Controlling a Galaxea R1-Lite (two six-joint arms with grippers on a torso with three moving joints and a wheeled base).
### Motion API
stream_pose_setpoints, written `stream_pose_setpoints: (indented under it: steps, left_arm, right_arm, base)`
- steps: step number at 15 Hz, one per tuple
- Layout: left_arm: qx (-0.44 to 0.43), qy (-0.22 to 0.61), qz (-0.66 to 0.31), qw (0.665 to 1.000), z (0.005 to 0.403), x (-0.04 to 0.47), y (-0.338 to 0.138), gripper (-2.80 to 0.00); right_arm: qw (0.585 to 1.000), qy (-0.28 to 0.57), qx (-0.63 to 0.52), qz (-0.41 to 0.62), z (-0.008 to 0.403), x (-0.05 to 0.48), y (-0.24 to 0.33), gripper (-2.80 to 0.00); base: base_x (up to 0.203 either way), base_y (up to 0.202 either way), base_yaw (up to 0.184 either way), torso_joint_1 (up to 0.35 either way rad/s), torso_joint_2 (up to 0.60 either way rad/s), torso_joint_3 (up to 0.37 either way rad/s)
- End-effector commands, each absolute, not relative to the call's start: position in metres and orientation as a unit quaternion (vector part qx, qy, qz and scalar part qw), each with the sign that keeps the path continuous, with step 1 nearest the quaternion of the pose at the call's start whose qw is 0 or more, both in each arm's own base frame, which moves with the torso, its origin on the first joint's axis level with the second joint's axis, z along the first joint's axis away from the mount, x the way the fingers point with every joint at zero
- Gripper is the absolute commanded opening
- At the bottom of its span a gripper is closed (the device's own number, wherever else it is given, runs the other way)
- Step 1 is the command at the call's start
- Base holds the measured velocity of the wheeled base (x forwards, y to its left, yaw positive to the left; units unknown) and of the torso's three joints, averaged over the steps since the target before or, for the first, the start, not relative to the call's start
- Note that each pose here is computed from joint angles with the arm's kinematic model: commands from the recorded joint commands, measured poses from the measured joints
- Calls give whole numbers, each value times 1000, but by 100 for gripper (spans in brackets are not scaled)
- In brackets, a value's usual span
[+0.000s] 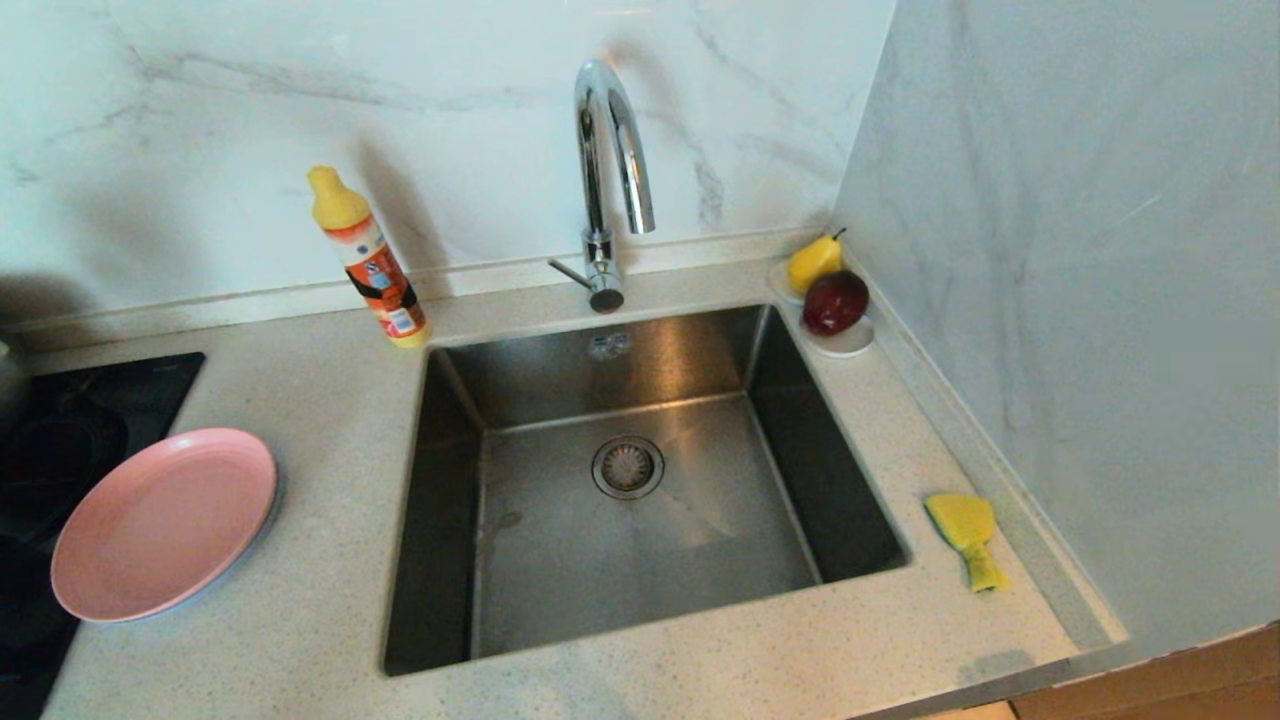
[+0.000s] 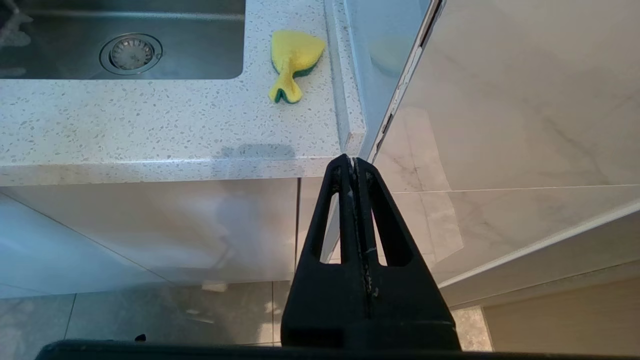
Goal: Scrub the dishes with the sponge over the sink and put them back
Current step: Place the bowl on the plate
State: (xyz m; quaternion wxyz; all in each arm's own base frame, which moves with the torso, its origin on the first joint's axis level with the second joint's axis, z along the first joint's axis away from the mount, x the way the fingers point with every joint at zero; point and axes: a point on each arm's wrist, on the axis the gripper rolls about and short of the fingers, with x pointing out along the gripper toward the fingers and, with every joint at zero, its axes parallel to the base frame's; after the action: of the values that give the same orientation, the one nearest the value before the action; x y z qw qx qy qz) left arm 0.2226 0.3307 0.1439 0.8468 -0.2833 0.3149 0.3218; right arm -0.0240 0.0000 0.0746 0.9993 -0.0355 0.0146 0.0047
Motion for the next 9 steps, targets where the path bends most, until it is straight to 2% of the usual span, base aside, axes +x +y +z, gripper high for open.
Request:
stream_pose_setpoints:
  steps: [1,9]
  left_arm:
    - [-285,317,321,846,142,223,331,-280]
    - [-287,317,320,845,145,221,329,-280]
  right_arm:
    - [999,14,-36,5,75,-24,0,-280]
    - [999,14,-36,5,75,-24,0,-280]
  base:
    - [0,0,0,0,0,0]
    - [0,0,0,0,0,0]
